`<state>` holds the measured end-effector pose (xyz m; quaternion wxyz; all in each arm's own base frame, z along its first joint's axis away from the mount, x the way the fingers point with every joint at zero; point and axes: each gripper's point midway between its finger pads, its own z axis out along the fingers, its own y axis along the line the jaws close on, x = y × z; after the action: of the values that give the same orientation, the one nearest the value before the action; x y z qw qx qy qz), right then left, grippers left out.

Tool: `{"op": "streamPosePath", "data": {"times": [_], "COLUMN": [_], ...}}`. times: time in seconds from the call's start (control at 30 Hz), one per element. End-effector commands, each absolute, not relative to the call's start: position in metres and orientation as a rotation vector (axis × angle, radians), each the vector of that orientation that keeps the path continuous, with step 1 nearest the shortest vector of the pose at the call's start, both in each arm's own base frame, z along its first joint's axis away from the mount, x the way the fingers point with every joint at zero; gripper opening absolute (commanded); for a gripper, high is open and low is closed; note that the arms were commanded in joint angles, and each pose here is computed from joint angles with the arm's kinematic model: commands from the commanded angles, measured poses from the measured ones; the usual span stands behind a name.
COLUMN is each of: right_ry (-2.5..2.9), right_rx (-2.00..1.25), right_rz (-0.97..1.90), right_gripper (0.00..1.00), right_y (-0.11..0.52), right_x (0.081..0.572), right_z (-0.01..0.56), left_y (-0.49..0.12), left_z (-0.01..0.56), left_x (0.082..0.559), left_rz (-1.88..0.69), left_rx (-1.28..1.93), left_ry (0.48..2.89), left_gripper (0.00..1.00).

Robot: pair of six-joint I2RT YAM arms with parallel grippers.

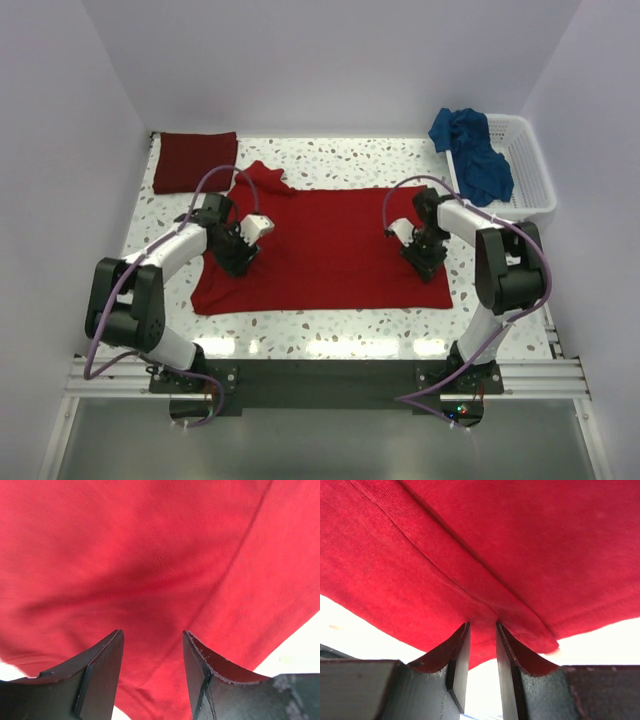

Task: Fold and stack the t-shirts
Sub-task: Fold the tshirt

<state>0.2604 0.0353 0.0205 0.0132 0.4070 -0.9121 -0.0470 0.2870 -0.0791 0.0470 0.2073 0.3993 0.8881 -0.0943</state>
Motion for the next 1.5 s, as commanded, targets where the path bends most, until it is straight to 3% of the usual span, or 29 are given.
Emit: {"op": "streamPosePath", "data": {"times": [0.0, 0.27, 0.43, 0.47, 0.63, 0.77, 0.93, 1.17, 1.47], "right_ry": [-2.781, -2.650, -2.615, -2.601, -2.939, -3.152, -3.307, -3.401, -3.473], "right_rx": [1.303, 1.349, 1.381, 1.366, 1.297, 1.280, 1.154, 1.107, 0.995], "right_rz": [-0.109, -0.130, -0.463, -0.512, -0.537, -0.262, -0.034, 0.174, 0.251], "right_gripper": [0.31, 0.31, 0.36, 0.37, 0.43, 0.43, 0.40, 0.39, 0.38], "right_y": [0.036, 0.038, 0.071, 0.074, 0.073, 0.049, 0.037, 0.025, 0.010], "right_x": [0.246, 0.198, 0.180, 0.176, 0.268, 0.346, 0.414, 0.472, 0.498], "right_z": [0.008, 0.003, 0.035, 0.046, 0.094, 0.103, 0.086, 0.074, 0.062], "left_y": [-0.067, -0.040, -0.048, -0.054, -0.074, -0.084, -0.085, -0.079, -0.077], "left_z": [0.015, -0.010, 0.008, 0.024, 0.083, 0.119, 0.124, 0.114, 0.098], "left_x": [0.250, 0.209, 0.205, 0.224, 0.304, 0.374, 0.432, 0.464, 0.472], "left_rz": [-0.290, -0.210, -0.282, -0.276, -0.269, -0.285, -0.347, -0.294, -0.356], "left_rx": [1.229, 1.409, 1.452, 1.432, 1.243, 1.059, 0.911, 0.850, 0.795], "left_ry": [2.589, 2.644, 2.583, 2.528, 2.363, 2.280, 2.280, 2.271, 2.302], "left_gripper": [0.55, 0.54, 0.55, 0.56, 0.60, 0.64, 0.65, 0.66, 0.66]}}
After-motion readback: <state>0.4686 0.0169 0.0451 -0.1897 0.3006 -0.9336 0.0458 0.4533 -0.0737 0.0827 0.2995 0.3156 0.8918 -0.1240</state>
